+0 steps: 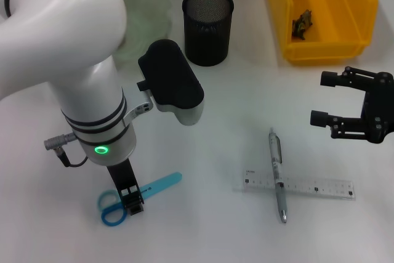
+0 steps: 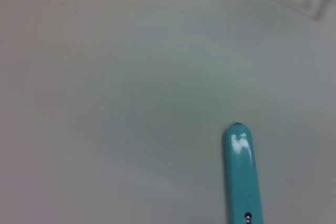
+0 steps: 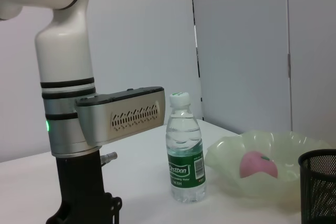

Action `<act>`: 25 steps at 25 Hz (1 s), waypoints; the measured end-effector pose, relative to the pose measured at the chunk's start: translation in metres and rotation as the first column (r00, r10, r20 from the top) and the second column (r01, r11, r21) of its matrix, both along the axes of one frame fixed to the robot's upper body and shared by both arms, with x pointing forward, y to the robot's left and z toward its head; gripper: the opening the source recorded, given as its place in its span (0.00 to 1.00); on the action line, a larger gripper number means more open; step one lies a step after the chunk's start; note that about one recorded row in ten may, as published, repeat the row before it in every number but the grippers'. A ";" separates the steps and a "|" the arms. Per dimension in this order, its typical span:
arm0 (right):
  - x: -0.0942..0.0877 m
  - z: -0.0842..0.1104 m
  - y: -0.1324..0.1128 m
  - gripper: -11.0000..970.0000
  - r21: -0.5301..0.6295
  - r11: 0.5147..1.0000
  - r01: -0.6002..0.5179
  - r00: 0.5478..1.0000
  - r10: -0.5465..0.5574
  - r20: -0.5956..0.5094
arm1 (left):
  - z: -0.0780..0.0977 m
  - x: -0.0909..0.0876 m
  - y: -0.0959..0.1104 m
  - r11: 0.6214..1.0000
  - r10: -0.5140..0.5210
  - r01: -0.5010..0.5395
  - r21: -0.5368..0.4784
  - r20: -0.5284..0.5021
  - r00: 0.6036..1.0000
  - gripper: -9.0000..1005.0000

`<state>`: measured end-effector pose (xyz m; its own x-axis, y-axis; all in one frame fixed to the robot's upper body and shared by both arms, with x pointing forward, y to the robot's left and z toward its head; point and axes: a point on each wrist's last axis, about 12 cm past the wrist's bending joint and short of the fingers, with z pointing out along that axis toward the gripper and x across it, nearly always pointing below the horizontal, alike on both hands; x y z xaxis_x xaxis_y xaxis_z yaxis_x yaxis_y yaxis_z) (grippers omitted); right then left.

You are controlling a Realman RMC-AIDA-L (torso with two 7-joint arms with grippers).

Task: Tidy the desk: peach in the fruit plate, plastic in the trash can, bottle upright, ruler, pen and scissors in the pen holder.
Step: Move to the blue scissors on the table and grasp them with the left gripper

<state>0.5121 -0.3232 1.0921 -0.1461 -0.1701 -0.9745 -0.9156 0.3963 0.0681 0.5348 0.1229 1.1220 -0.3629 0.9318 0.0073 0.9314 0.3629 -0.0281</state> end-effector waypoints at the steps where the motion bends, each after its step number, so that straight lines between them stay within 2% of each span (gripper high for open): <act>1: 0.000 0.000 0.000 0.85 0.000 1.000 0.000 1.000 0.000 0.000 | 0.000 0.000 0.000 1.000 -0.001 0.001 -0.001 0.001 1.000 0.45; 9: 0.000 0.000 0.000 0.85 0.000 1.000 0.000 1.000 0.000 -0.001 | 0.001 0.000 -0.001 1.000 -0.003 0.003 -0.007 0.002 1.000 0.44; 20: 0.000 0.000 0.000 0.85 0.000 1.000 0.000 1.000 0.000 -0.001 | -0.001 -0.003 -0.003 1.000 -0.014 0.014 0.003 0.002 1.000 0.36; 25: 0.000 0.000 0.000 0.85 0.001 1.000 0.000 1.000 0.000 -0.001 | -0.002 -0.003 -0.002 1.000 -0.013 0.013 0.004 0.006 1.000 0.36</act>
<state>0.5120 -0.3230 1.0920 -0.1472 -0.1694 -0.9745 -0.9154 0.3964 0.0694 0.5320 0.1204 1.1198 -0.3510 0.9363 0.0087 0.9361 0.3511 -0.0209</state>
